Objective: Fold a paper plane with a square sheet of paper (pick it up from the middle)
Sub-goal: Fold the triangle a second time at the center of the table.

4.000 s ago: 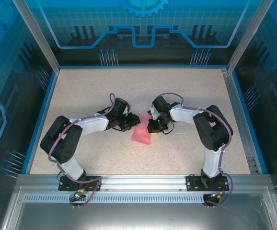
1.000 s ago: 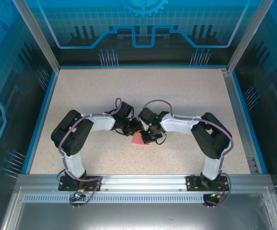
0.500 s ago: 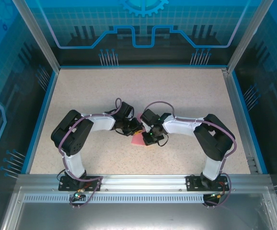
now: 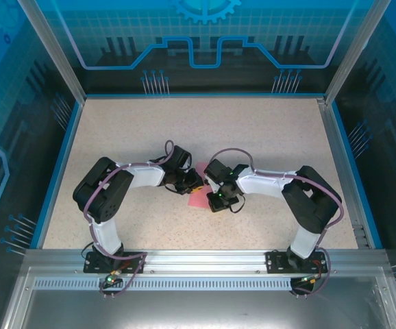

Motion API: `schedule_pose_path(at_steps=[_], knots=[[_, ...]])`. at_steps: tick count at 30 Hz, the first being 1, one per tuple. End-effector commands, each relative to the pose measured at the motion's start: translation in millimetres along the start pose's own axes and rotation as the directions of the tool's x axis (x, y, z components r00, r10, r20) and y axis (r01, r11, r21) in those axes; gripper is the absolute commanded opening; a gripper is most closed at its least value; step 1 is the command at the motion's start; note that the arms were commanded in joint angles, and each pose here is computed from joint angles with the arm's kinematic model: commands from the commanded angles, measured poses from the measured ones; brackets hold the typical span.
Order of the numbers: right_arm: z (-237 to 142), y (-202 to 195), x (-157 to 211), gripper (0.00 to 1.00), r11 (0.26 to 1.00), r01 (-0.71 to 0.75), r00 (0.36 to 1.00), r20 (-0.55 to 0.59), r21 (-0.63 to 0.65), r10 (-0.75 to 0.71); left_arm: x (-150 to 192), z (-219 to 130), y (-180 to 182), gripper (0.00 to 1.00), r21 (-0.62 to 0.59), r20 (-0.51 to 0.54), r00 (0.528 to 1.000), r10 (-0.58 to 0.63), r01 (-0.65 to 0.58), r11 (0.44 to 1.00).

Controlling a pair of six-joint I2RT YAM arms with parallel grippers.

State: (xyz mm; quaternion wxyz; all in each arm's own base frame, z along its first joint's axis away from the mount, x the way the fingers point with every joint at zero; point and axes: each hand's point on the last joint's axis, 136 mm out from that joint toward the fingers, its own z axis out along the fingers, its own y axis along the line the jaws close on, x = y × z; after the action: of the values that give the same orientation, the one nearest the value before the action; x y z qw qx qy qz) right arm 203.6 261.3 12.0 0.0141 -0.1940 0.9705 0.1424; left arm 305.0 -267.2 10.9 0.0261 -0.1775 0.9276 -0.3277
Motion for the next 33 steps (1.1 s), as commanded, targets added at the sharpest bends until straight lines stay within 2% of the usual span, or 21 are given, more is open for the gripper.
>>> schedule_pose_path(at_steps=[1,5,8,15,24,33], knots=[[-12,-5,11,0.07,0.999,-0.023,0.999,-0.023,0.028,0.024,21,13,69,0.17,-0.238,-0.034,0.994,-0.102,0.091,0.967],[-30,3,-18,0.08,0.999,-0.039,0.993,0.108,-0.01,0.04,21,12,68,0.17,-0.235,-0.035,0.994,-0.1,0.089,0.968],[-32,11,-32,0.08,0.998,-0.042,0.989,0.142,-0.041,0.048,21,12,67,0.17,-0.233,-0.034,0.994,-0.099,0.089,0.968],[-9,16,-39,0.07,0.995,-0.067,0.992,0.099,-0.072,0.074,20,11,65,0.17,-0.228,-0.035,0.995,-0.096,0.086,0.97],[9,-3,-8,0.07,0.994,-0.103,0.994,0.015,-0.026,0.104,19,10,60,0.17,-0.215,-0.036,0.996,-0.08,0.071,0.974],[22,-18,14,0.07,0.987,-0.158,0.987,-0.03,-0.005,0.157,13,-1,13,0.19,-0.059,-0.047,0.997,0.063,-0.065,0.996]])
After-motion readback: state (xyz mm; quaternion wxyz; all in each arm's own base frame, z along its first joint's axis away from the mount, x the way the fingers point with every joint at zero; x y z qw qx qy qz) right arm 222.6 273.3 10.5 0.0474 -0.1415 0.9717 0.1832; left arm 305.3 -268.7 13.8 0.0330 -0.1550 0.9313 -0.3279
